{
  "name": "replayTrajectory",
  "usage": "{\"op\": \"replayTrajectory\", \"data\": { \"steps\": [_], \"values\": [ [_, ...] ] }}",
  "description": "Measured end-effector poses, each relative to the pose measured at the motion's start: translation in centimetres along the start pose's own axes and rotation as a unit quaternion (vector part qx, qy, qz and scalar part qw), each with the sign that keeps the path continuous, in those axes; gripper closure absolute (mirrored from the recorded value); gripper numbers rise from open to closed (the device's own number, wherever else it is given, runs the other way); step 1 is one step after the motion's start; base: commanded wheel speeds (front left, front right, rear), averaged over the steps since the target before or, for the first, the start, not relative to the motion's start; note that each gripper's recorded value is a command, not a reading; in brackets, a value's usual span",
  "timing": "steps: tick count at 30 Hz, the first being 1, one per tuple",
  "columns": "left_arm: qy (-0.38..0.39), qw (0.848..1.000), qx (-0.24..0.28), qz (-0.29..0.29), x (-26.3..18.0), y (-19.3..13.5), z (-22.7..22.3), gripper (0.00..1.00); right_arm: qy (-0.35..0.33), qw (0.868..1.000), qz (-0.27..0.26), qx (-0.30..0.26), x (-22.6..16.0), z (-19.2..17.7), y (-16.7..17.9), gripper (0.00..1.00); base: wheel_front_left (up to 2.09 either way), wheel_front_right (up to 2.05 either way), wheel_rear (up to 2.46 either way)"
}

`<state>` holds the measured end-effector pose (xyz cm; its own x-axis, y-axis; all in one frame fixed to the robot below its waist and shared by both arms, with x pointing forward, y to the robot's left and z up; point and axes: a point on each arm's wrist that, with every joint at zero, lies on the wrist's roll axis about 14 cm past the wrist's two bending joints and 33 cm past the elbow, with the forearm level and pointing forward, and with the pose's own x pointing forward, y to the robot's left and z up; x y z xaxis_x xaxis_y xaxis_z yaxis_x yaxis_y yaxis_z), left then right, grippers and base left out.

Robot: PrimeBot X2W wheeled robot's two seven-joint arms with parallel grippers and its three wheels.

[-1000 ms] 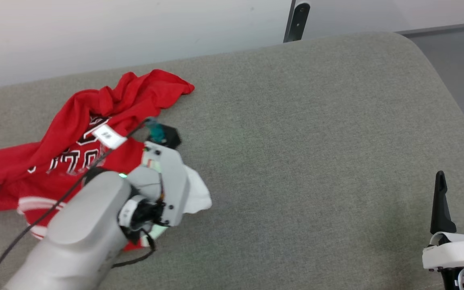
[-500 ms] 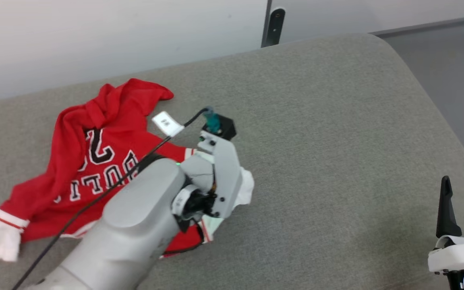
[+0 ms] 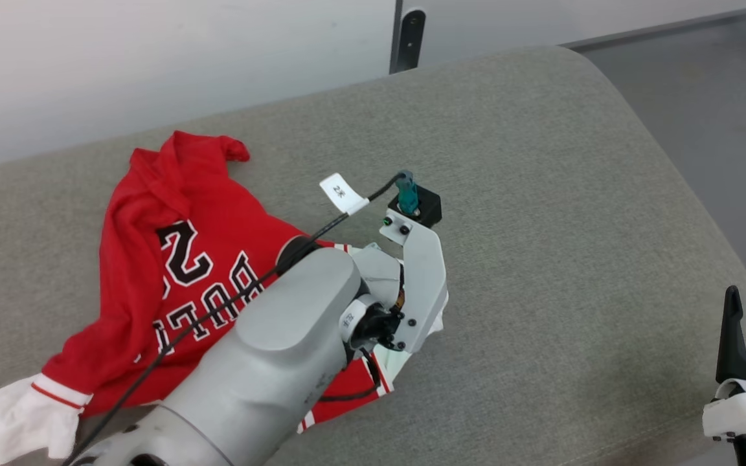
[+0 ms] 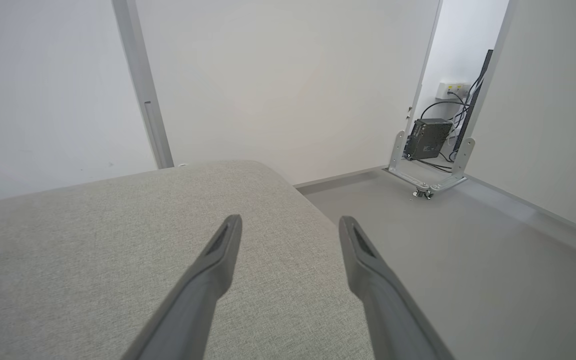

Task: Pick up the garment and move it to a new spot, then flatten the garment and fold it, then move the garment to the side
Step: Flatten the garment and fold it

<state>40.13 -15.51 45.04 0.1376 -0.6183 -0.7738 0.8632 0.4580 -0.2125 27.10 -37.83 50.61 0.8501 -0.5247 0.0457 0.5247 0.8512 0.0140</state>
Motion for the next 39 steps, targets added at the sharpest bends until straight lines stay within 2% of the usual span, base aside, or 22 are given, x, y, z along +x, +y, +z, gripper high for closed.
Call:
{"op": "replayTrajectory", "data": {
  "steps": [11, 18, 20, 21, 22, 23, 24, 25, 34, 39],
  "values": [
    [0.023, 0.999, 0.02, -0.036, 3.0, -2.1, -0.9, 1.0, 0.012, 0.999, -0.037, 0.0, -0.9, -0.5, -2.0, 0.0, 0.0, 0.0, 0.0],
    [0.033, 0.998, 0.032, -0.041, 4.5, -1.8, -1.5, 1.0, 0.022, 0.999, -0.047, 0.002, -1.0, -1.0, -2.1, 0.0, 0.0, 0.0, 0.0],
    [0.033, 0.998, 0.038, -0.04, 4.7, -1.7, -1.8, 0.68, 0.023, 0.999, -0.043, 0.004, -0.7, -1.1, -1.7, 0.0, 0.0, 0.0, 0.0],
    [0.034, 0.998, 0.037, -0.039, 4.7, -1.5, -1.9, 0.65, 0.021, 0.999, -0.041, 0.005, -0.6, -1.1, -1.5, 0.0, 0.0, 0.0, 0.0],
    [0.034, 0.998, 0.038, -0.037, 4.7, -1.3, -2.0, 0.57, 0.021, 0.999, -0.038, 0.005, -0.4, -1.1, -1.3, 0.0, 0.0, 0.0, 0.0],
    [0.03, 0.998, 0.04, -0.035, 4.5, -1.2, -1.9, 0.36, 0.022, 0.999, -0.035, 0.006, -0.4, -1.1, -1.1, 0.0, 0.0, 0.0, 0.0],
    [0.026, 0.998, 0.037, -0.035, 4.4, -1.1, -1.8, 0.07, 0.022, 0.999, -0.033, 0.006, -0.3, -1.2, -0.9, 0.0, 0.0, 0.0, 0.0],
    [0.024, 0.998, 0.036, -0.034, 4.1, -1.1, -1.6, 0.0, 0.022, 0.999, -0.03, 0.007, -0.2, -1.2, -0.8, 0.0, 0.0, 0.0, 0.0],
    [-0.05, 0.997, 0.023, -0.048, 1.0, -2.4, 1.1, 0.0, 0.018, 1.0, 0.005, -0.001, 0.1, -1.1, 0.5, 0.0, 0.0, 0.0, 0.0],
    [-0.116, 0.993, 0.0, -0.039, -1.8, -1.2, 2.8, 0.0, 0.005, 1.0, 0.03, -0.002, 0.4, -0.4, 1.7, 0.0, 0.0, 0.0, 0.0]
  ]
}}
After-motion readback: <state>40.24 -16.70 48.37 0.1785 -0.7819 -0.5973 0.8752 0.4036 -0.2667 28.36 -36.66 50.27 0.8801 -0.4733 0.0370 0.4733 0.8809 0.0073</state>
